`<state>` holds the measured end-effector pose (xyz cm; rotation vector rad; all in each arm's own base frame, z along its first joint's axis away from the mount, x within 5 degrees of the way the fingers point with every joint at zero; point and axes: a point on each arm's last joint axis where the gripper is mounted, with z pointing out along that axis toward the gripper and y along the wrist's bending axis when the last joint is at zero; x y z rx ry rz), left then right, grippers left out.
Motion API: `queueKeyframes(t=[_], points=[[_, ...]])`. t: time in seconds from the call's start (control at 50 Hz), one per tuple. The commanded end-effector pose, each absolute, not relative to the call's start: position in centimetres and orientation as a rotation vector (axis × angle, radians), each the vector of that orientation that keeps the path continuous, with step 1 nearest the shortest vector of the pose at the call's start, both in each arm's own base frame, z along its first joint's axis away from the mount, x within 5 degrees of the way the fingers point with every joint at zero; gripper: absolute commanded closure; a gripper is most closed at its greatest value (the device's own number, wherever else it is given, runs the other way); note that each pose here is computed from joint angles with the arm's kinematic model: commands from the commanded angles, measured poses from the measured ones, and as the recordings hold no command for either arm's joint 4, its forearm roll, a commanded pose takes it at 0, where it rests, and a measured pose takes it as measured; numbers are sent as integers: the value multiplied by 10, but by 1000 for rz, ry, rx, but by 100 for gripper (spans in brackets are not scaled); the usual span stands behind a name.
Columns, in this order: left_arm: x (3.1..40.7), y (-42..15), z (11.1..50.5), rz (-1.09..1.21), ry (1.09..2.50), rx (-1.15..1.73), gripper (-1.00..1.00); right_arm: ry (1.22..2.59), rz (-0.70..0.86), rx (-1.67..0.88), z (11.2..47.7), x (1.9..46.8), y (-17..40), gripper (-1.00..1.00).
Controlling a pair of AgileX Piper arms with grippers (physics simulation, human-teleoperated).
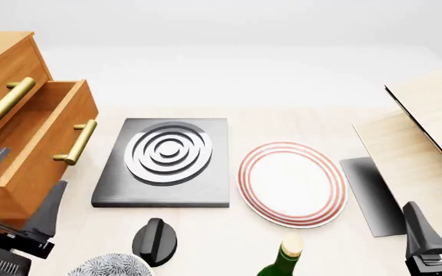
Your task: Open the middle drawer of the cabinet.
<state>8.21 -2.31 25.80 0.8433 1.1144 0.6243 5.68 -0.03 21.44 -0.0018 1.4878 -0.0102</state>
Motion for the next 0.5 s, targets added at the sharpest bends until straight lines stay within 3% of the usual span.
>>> queueKeyframes(t=[0.02, 0.5], points=[[64, -17, 280, 527, 1161, 755, -100, 1487, -7, -1, 214, 57, 0, -100], [58, -12, 342, 313, 1309, 556, -100, 1487, -7, -2, 214, 57, 0, -100]])
